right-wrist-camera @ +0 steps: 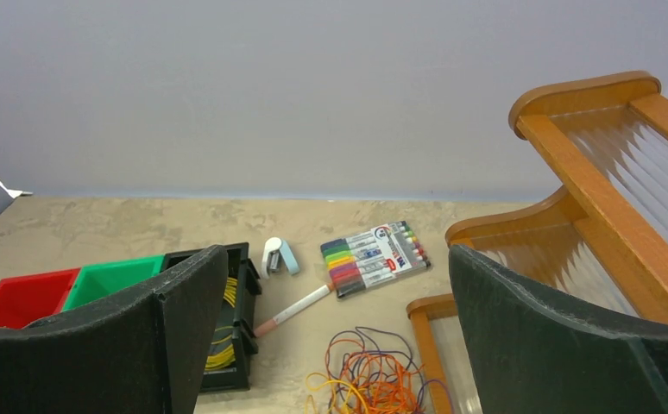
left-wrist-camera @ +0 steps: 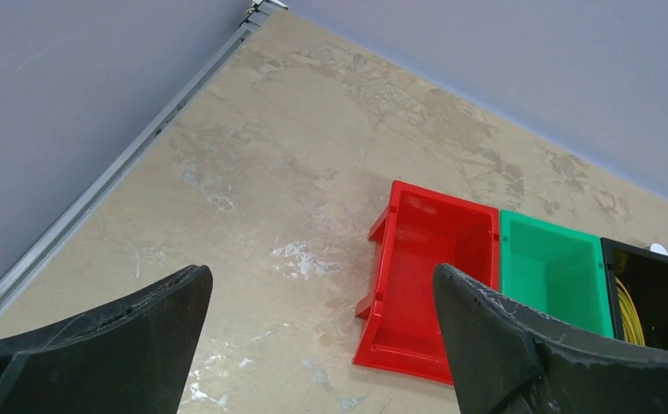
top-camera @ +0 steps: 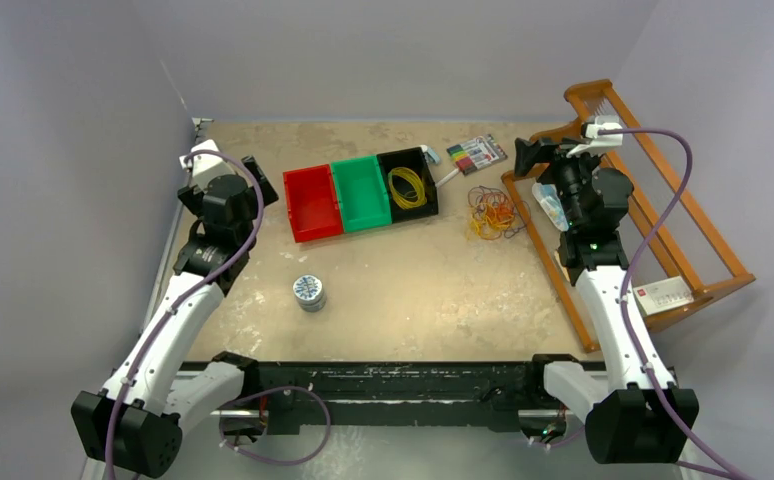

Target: Untangle the cables

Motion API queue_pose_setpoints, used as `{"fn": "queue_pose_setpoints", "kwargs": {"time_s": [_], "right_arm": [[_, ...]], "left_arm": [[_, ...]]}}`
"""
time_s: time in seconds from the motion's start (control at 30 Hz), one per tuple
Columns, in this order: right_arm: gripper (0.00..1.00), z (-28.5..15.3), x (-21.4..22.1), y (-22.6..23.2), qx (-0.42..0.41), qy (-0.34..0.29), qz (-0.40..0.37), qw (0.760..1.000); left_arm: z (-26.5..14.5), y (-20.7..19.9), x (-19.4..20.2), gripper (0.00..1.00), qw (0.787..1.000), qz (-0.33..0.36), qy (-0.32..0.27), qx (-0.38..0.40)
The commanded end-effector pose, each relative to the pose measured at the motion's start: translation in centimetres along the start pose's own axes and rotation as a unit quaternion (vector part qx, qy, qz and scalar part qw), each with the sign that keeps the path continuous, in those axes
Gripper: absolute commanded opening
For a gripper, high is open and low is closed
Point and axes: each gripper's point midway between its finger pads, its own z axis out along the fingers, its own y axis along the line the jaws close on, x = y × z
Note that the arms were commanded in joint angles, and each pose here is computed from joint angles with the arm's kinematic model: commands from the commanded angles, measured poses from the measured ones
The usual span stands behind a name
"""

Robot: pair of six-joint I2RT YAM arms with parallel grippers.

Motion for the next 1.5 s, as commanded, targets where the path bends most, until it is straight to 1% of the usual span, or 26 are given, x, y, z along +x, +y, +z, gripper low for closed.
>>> {"fn": "queue_pose_setpoints", "kwargs": {"time_s": [0.0,0.07,0.3,0.47,0.53,0.6,0.67,0.73,0.8,0.93,1.13,1.3,1.47], "right_arm": [[0.99,-0.2,-2.3,-0.2,0.008,-0.040,-0.006,0.999],[0.99,-0.3,-2.2,-0.3,0.010,-0.041,-0.006,0.999],[0.99,-0.1,-1.5,-1.0,0.030,-0.034,0.010,0.999],[0.99,0.0,-1.1,-1.5,0.056,-0.028,0.063,0.996],[0.99,0.1,-0.9,-1.7,0.062,-0.023,0.070,0.995],[0.99,0.5,-0.2,-1.7,0.060,-0.009,0.071,0.996],[0.99,1.3,1.1,-1.8,0.060,0.027,0.067,0.996],[0.99,2.1,1.5,-2.0,0.058,0.050,0.037,0.996],[0.99,2.8,2.6,-1.2,0.033,0.075,0.038,0.996],[0.99,4.4,6.3,-0.3,0.018,0.140,0.041,0.989],[0.99,7.3,11.5,4.1,-0.014,0.210,0.025,0.977],[0.99,9.7,16.9,7.3,-0.049,0.258,0.066,0.963],[0.99,11.6,20.8,10.1,-0.086,0.289,0.097,0.949]], "left_arm": [[-0.4,-0.6,-2.1,1.00,0.999,-0.027,-0.031,0.012],[-0.6,-0.5,-2.5,1.00,0.999,-0.032,-0.039,0.012],[-0.2,-0.3,-2.1,1.00,0.999,-0.028,-0.031,-0.003],[0.1,-0.3,-1.7,1.00,0.999,-0.022,-0.023,-0.009],[0.3,-0.3,-1.5,1.00,1.000,-0.017,-0.014,-0.012],[0.4,-0.2,-1.2,1.00,1.000,-0.012,-0.007,-0.016],[0.4,-0.1,-0.7,1.00,1.000,-0.007,-0.001,-0.018],[0.5,-0.1,-0.4,1.00,1.000,-0.005,0.005,-0.018],[0.7,-0.3,0.1,1.00,1.000,-0.003,0.012,-0.016],[1.1,-0.7,1.2,1.00,0.999,0.008,0.035,-0.012],[1.5,-1.2,2.8,1.00,0.998,0.014,0.061,0.001],[1.5,-2.4,3.8,1.00,0.996,0.002,0.079,0.031],[1.3,-2.1,3.7,1.00,0.997,0.003,0.077,0.026]]}}
